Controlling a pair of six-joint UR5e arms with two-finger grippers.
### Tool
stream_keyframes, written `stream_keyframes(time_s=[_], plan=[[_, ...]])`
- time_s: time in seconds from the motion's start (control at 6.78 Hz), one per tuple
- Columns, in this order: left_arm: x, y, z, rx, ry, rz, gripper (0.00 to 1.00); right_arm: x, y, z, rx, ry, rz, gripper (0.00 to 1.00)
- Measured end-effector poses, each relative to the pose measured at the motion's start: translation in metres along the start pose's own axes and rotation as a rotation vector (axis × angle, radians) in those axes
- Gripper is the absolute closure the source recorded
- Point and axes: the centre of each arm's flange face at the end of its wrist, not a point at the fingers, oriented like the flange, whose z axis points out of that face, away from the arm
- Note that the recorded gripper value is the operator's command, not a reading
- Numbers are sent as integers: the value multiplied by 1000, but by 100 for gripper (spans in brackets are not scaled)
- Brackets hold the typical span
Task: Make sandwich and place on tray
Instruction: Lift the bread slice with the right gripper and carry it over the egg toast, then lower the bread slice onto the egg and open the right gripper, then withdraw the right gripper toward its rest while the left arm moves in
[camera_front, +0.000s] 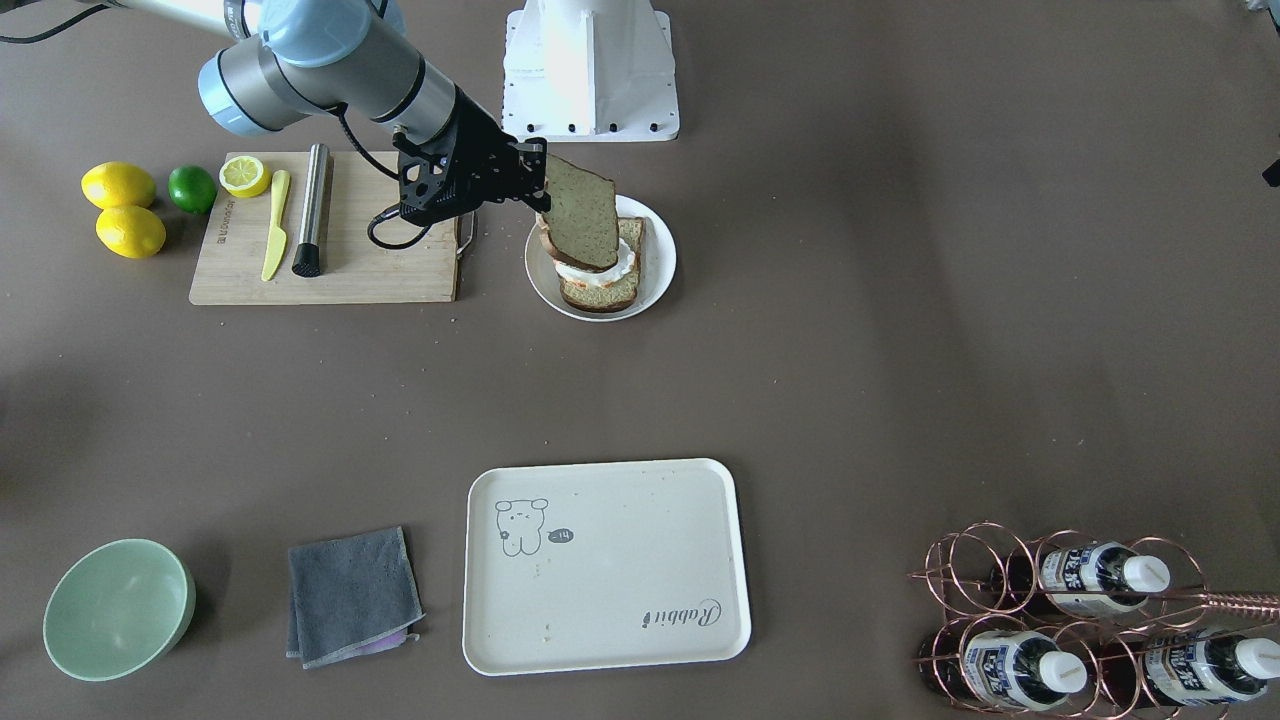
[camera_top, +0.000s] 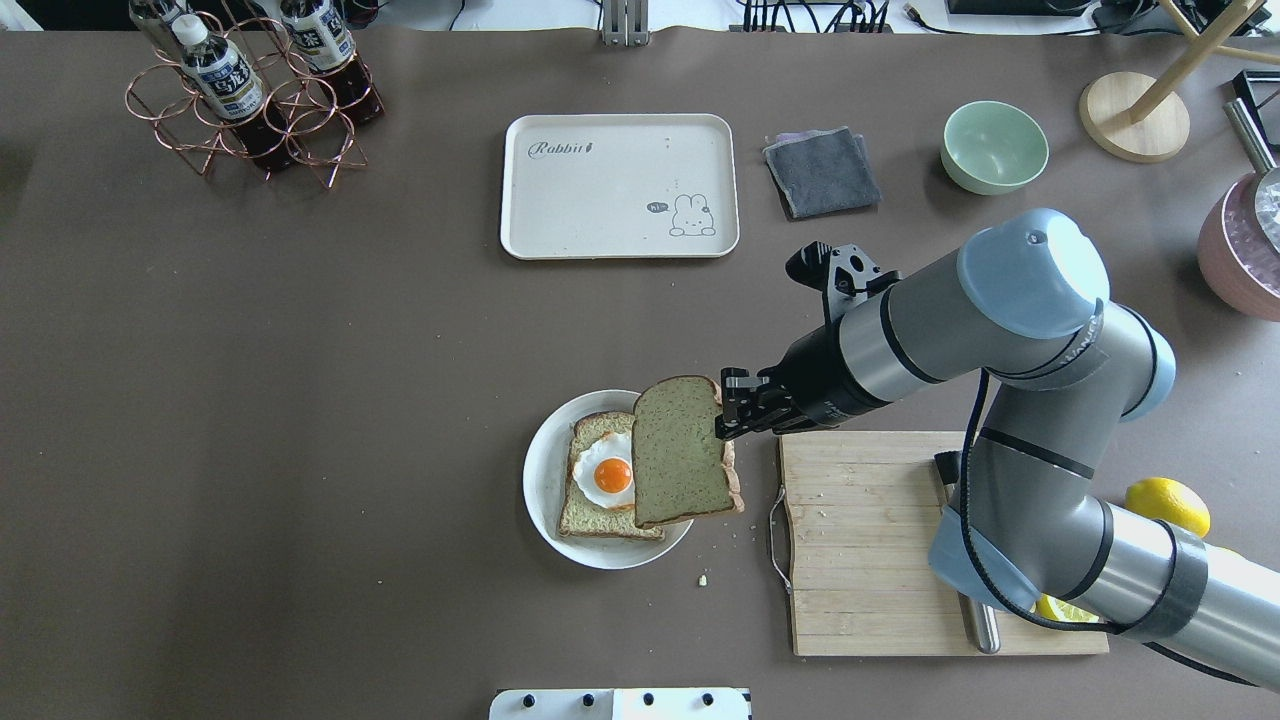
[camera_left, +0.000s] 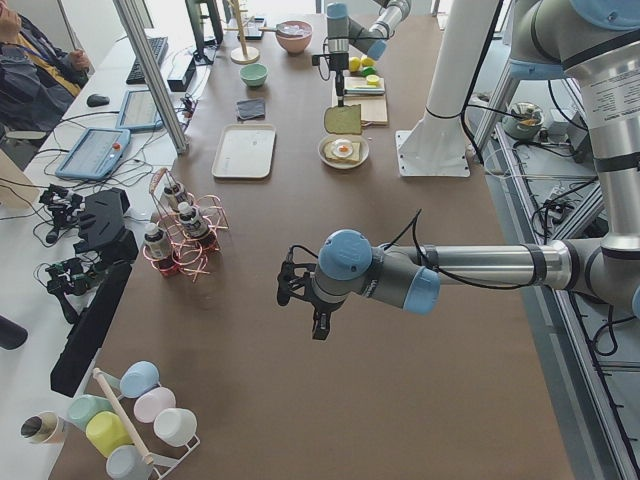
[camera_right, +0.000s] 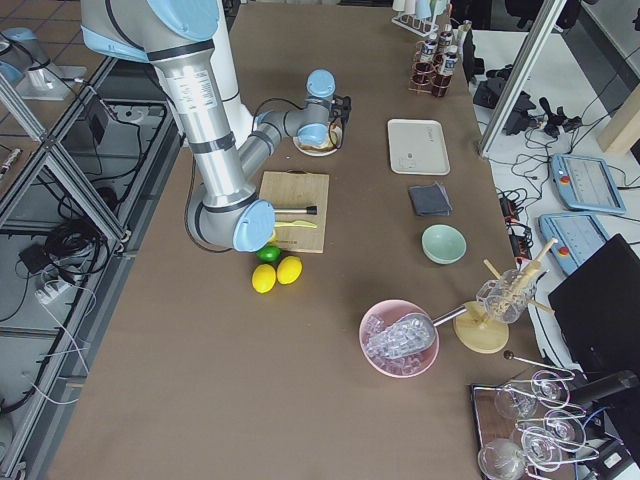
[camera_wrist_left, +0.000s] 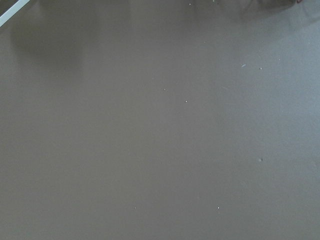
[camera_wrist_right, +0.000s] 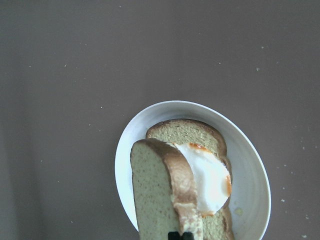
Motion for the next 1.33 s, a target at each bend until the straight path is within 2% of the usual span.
stream_keyframes(time_s=[0.59,1.03,1.33], plan=[[1,0,-1,4,0,5,3,22,-4,38,8,-45,54,100],[1,-1,-1,4,0,3,3,39,-3,59,16,-106,72,100],[1,-1,-1,5,1,4,3,41,2,68,38,-114,74,100]])
